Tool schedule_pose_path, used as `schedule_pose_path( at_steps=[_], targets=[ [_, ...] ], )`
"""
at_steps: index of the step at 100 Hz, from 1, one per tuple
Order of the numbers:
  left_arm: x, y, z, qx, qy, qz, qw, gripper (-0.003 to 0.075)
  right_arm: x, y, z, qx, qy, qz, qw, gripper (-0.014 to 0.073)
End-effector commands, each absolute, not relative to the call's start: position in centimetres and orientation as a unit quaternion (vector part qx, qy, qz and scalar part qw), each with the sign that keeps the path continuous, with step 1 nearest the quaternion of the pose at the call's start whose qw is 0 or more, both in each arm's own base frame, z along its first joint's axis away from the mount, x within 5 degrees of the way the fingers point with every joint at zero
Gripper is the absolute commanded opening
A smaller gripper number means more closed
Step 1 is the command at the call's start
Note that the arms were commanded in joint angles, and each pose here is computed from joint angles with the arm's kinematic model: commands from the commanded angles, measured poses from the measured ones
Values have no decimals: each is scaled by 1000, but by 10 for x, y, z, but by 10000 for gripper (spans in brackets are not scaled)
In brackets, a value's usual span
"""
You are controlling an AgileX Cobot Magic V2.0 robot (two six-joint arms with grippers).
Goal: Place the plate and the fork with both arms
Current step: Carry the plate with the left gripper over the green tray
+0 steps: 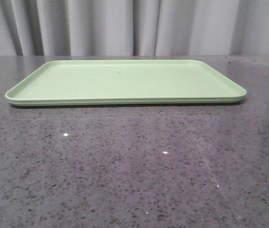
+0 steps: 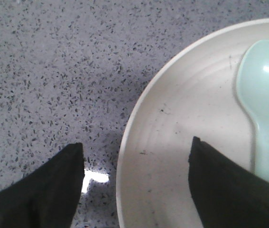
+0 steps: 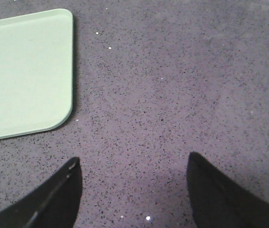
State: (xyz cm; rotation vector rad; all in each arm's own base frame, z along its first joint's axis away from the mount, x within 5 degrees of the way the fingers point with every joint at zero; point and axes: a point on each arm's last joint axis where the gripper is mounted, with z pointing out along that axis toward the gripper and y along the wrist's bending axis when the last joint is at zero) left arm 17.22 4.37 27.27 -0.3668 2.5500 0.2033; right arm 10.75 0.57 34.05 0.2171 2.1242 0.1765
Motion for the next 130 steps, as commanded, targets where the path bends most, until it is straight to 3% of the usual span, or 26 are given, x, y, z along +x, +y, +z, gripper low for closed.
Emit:
schedule_pose_path(
  at_steps=[1,28,44,63,101,130],
  targets=[
    [181,45,283,-140,938,75,308,454,111,5,354,84,849,71,516,484],
    [191,46,272,-143,946,67,285,454,111,5,354,84,850,71,516,484],
    [194,47,267,-142,949,67,273,416,111,5,354,84,850,71,516,484],
    [196,47,264,-142,951,66,265,306,111,5,354,84,850,71,515,484],
    [196,47,264,-142,951,66,266,-15,111,5,354,85,851,71,514,484],
    [195,47,264,-143,952,66,263,-20,110,5,353,85,853,70,510,484]
  ],
)
